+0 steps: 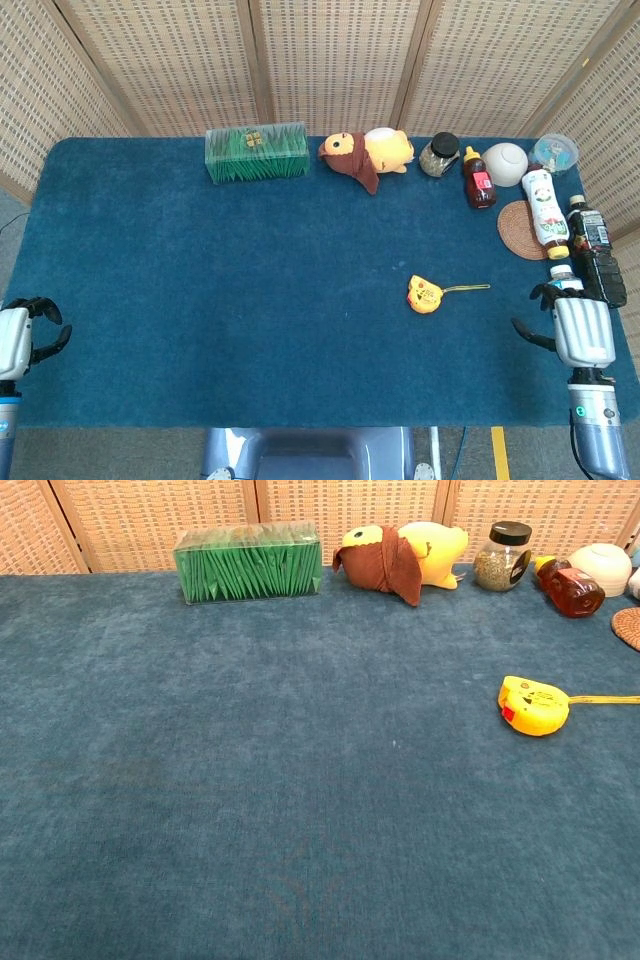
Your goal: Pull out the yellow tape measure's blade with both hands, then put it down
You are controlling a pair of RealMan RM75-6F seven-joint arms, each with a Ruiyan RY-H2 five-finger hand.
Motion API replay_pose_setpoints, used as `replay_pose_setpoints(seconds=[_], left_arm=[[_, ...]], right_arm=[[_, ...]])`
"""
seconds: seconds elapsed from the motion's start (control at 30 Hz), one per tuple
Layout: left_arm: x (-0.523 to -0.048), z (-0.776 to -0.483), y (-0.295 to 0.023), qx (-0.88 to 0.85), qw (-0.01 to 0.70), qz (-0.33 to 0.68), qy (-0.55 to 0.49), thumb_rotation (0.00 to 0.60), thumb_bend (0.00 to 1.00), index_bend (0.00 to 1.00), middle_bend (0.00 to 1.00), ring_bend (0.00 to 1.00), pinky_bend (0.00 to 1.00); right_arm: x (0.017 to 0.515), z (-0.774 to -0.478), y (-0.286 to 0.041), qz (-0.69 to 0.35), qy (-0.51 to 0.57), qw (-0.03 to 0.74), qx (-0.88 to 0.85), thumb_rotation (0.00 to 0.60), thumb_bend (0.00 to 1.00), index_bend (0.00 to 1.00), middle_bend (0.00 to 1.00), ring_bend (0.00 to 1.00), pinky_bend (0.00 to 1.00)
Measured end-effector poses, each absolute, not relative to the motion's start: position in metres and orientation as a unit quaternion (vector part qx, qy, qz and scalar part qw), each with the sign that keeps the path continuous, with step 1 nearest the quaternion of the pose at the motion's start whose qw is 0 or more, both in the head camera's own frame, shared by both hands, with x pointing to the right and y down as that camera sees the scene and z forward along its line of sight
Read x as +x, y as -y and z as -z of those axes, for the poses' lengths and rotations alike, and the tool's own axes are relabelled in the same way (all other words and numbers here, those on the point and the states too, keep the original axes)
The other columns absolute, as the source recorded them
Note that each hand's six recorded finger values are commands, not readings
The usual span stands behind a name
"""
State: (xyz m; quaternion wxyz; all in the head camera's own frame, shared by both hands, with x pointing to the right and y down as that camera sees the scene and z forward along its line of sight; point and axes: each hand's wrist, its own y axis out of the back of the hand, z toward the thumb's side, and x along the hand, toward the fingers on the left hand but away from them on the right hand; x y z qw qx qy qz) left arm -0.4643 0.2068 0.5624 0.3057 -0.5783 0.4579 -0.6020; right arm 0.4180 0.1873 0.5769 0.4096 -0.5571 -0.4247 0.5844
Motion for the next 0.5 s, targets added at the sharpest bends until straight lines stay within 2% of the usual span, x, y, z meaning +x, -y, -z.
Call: replay_pose_setpoints(seconds=[0.2,0.5], left_arm=[[-0.460,-0.557,-0.216,-0.587,0.305,0.599,-0.453,0.600,0.28,0.60,0.55,0.42,0.55],[-0.456,-0.551,-0.214,-0.591,0.311,0.600,-0.441,0.600,0.27,0.60,0.55,0.42,0.54]], right_arm=[[0.423,-0.564,-0.211,-0.593,0.420,0.407,-0.553,0.430,0.25,0.46,0.57,0.54,0.47],[0.419,-0.560,-0.213,-0.590,0.417,0.409,-0.558,0.428,0.25,0.46,0.57,0.54,0.47]])
